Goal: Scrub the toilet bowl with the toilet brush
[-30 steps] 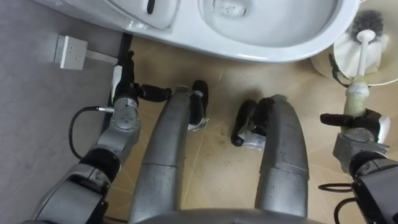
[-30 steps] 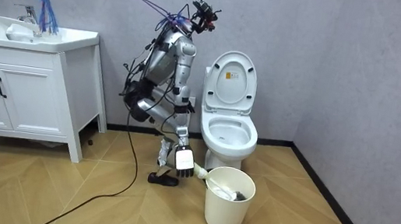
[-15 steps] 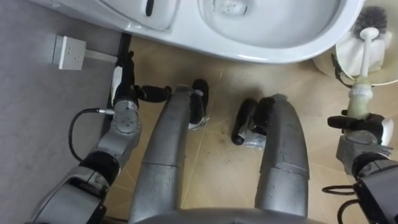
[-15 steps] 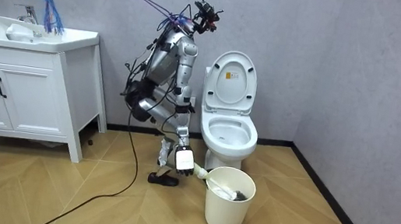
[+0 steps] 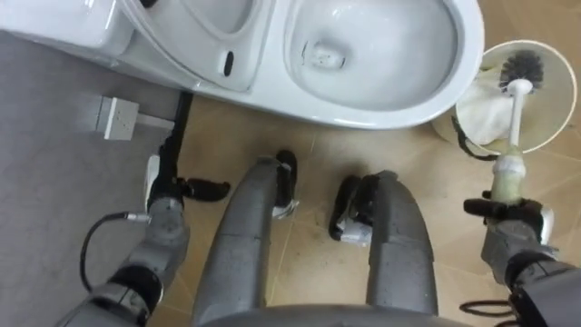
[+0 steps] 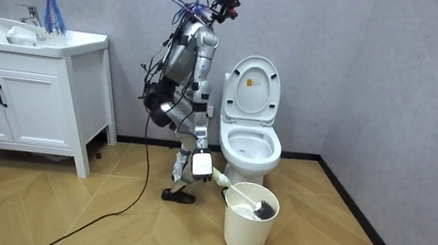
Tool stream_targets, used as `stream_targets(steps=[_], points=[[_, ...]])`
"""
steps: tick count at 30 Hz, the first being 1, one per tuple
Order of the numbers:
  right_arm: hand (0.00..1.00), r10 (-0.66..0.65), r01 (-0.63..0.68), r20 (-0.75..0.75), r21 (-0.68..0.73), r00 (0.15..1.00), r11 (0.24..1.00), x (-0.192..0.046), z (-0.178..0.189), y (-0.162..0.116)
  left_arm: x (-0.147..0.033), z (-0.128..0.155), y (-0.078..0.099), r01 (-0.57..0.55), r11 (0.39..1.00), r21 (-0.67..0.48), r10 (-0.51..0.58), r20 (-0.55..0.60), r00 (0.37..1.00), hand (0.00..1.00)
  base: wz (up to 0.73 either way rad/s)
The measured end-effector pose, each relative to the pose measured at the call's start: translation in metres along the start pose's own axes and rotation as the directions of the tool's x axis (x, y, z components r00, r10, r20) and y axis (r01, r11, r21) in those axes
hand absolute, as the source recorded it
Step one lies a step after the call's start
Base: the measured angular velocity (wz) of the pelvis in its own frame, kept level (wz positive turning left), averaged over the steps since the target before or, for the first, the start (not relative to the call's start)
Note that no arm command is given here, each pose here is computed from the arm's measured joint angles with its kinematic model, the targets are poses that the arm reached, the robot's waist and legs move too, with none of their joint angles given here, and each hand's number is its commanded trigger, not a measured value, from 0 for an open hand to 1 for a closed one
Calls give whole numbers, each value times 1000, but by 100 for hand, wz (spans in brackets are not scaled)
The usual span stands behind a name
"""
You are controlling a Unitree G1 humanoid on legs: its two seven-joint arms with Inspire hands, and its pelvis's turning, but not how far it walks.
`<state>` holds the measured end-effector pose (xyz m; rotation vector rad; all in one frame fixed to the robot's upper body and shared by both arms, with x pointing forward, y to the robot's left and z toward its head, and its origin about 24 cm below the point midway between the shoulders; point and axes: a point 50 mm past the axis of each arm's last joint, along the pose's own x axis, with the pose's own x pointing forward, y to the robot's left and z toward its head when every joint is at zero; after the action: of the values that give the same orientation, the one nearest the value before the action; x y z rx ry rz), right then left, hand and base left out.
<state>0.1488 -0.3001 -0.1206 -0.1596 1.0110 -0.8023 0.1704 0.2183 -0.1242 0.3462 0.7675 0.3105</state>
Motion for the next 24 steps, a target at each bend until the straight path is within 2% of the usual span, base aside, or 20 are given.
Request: stream_targets(steps=[4, 11, 17, 21, 24], points=[[100, -3, 6, -72, 36, 997, 999, -3, -24, -2, -6, -27, 14, -53, 998, -24, 50, -95, 994, 0, -4], [100, -15, 33, -170, 100, 985, 994, -5, -56, -15, -13, -56, 32, -123, 991, -61, 107, -215, 971, 0, 5], [100, -46, 69, -225, 95, 973, 993, -8, -82, -31, -35, -98, 49, -185, 979, -82, 146, -347, 926, 0, -1], [100, -68, 75, -214, 29, 975, 997, -10, -94, -41, -58, -131, 64, -245, 966, -86, 182, -448, 875, 0, -3], [100, -80, 75, -191, -35, 978, 997, -12, -100, -48, -73, -148, 69, -249, 966, -69, 184, -492, 851, 0, 4]])
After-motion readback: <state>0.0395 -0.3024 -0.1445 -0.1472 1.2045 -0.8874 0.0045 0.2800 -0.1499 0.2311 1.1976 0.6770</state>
